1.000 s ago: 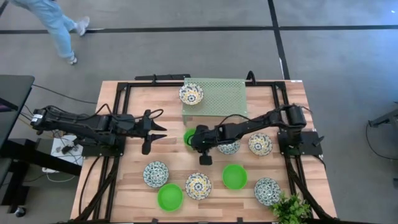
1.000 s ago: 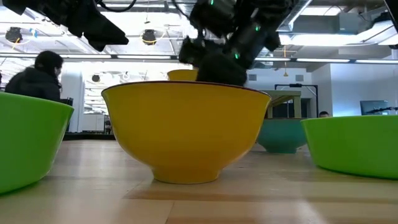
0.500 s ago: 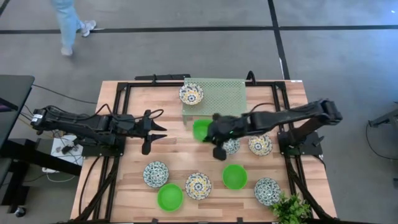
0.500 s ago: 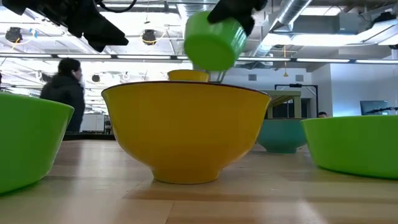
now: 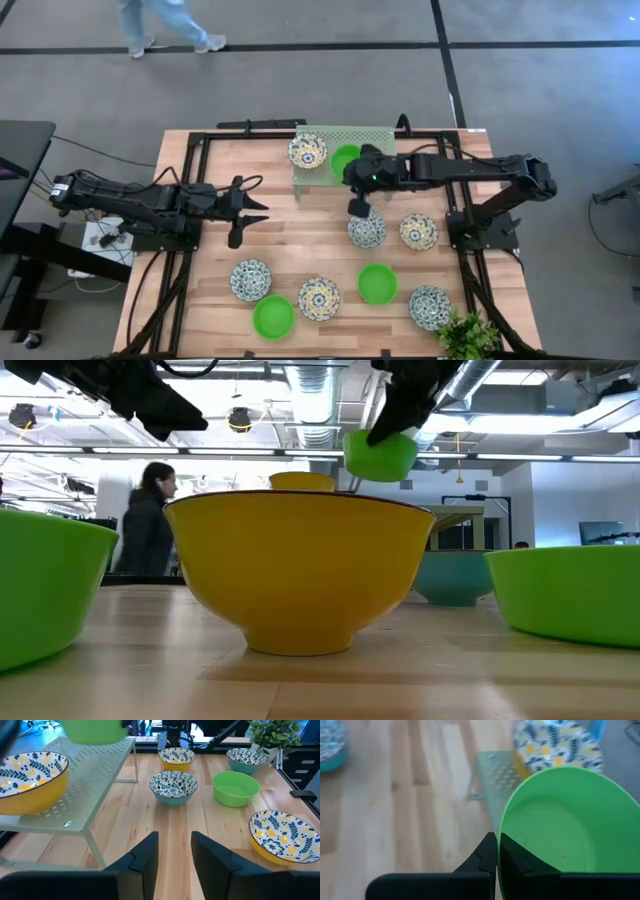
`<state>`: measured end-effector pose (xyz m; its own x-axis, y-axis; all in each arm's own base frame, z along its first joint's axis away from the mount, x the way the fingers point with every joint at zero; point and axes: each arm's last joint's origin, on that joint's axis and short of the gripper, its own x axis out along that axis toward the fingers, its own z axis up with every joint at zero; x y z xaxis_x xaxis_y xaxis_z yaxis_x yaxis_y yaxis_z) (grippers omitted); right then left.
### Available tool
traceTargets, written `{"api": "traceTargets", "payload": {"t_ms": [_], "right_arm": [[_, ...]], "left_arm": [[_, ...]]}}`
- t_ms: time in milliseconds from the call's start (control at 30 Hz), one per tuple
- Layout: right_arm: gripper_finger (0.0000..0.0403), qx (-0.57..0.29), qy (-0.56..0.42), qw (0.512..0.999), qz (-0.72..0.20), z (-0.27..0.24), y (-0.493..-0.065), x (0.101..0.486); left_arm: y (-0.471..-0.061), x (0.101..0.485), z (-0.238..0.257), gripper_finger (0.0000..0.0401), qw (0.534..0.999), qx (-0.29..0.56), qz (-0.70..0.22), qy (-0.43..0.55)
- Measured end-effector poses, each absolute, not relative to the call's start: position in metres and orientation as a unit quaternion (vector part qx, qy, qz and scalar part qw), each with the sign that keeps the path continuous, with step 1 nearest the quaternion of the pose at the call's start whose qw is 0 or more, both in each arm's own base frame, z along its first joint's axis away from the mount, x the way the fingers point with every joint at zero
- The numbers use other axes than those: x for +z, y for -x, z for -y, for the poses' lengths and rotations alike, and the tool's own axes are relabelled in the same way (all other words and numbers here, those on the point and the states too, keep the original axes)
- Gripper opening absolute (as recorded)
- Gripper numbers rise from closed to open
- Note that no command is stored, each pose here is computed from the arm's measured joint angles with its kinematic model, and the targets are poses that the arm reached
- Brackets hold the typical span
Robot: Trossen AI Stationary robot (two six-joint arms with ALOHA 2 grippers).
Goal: Pick & Place Mini bowls
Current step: Put the top green bowl on the shelf
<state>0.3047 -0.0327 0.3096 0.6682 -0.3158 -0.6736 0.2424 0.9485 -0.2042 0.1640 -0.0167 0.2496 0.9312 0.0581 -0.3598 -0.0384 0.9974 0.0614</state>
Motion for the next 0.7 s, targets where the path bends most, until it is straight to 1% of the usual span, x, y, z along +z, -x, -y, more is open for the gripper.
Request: {"api": "traceTargets", "payload": {"t_ms": [167, 300, 500, 700], "right_arm": [[0.0001, -0.181, 0.041, 0.899, -0.396, 0.058, -0.305, 0.303], [0.0000, -0.174, 0.033, 0.897, -0.404, 0.073, -0.305, 0.298], [0.0001, -0.180, 0.030, 0.888, -0.421, 0.088, -0.303, 0.292], [0.0003, -0.184, 0.021, 0.892, -0.412, 0.096, -0.302, 0.293]], "left_arm": [[-0.164, 0.250, 0.017, 0.0117, 0.982, 0.024, -0.184, -0.027], [-0.164, 0.250, 0.017, 0.0117, 0.982, 0.024, -0.184, -0.027], [-0.164, 0.250, 0.017, 0.0117, 0.982, 0.024, -0.184, -0.027], [-0.164, 0.250, 0.017, 0.0117, 0.982, 0.024, -0.183, -0.027]]}}
